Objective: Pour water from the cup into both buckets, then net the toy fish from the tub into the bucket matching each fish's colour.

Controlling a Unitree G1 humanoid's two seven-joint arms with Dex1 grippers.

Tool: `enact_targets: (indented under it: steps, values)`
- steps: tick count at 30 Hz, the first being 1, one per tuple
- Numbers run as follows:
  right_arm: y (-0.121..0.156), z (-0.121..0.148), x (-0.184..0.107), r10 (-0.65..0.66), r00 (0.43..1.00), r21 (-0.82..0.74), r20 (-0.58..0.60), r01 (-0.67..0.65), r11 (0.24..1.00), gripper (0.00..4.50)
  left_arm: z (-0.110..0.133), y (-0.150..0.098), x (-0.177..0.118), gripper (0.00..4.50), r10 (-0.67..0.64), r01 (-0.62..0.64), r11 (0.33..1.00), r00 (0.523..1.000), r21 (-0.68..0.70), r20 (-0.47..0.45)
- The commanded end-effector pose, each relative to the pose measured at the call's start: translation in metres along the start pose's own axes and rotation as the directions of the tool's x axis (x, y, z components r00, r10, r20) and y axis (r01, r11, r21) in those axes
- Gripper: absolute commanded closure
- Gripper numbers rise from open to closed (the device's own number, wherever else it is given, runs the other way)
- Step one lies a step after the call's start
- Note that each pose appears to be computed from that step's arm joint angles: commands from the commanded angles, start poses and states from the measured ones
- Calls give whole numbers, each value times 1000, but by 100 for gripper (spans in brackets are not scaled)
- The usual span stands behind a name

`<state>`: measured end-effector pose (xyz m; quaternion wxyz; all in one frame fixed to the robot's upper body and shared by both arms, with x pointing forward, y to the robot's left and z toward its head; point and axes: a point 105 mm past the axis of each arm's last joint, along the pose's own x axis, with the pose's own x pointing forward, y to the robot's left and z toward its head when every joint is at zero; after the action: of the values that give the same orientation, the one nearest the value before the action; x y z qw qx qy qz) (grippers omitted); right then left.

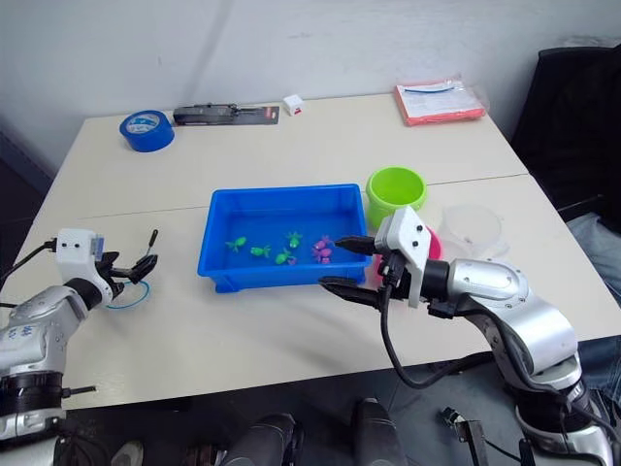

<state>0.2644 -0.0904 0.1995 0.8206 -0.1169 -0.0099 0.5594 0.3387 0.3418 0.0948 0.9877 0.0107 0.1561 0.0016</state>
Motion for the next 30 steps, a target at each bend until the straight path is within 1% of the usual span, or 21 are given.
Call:
enact_targets:
  steps: [1, 6, 8, 12, 17, 19, 20, 21, 28, 29, 30]
  values:
    - [4, 9, 1, 6, 1000, -48, 23, -5, 999, 3, 9, 9, 3, 0, 26, -26, 1000, 999, 7, 29]
    - [5, 10, 4, -2, 1000, -98, 20, 4, 995, 3, -8, 10, 17, 0, 21, -20, 1000, 999, 21, -39]
    - [4, 10, 4, -2, 1000, -111, 18, 4, 994, 3, -12, 10, 21, 0, 17, -16, 1000, 998, 23, -53]
    - [3, 13, 2, -5, 1000, -131, 20, 7, 991, 3, -24, 11, 28, 0, 21, -16, 999, 994, 45, -109]
    - [5, 14, 3, -5, 999, -140, 32, 9, 990, 3, -32, 8, 34, 0, 3, 5, 998, 989, 56, -147]
    - [5, 14, 3, -6, 999, -143, 34, 11, 990, 3, -32, 6, 35, 0, -6, 14, 999, 990, 52, -143]
    - [5, 14, 4, -7, 999, -144, 34, 12, 990, 0, -32, 6, 35, 53, -9, 16, 999, 990, 46, -139]
    - [5, 14, 4, -7, 999, -144, 36, 12, 989, 0, -32, 5, 36, 81, -11, 18, 999, 990, 49, -139]
    - [6, 15, 4, -8, 999, -145, 45, 14, 989, 0, -32, 6, 37, 382, -9, 17, 998, 989, 57, -147]
    - [6, 15, 4, -8, 999, -144, 46, 15, 989, 0, -32, 6, 37, 415, -7, 16, 998, 989, 56, -147]
    - [6, 15, 4, -8, 999, -144, 48, 14, 990, 0, -33, 6, 37, 437, -7, 16, 998, 989, 58, -148]
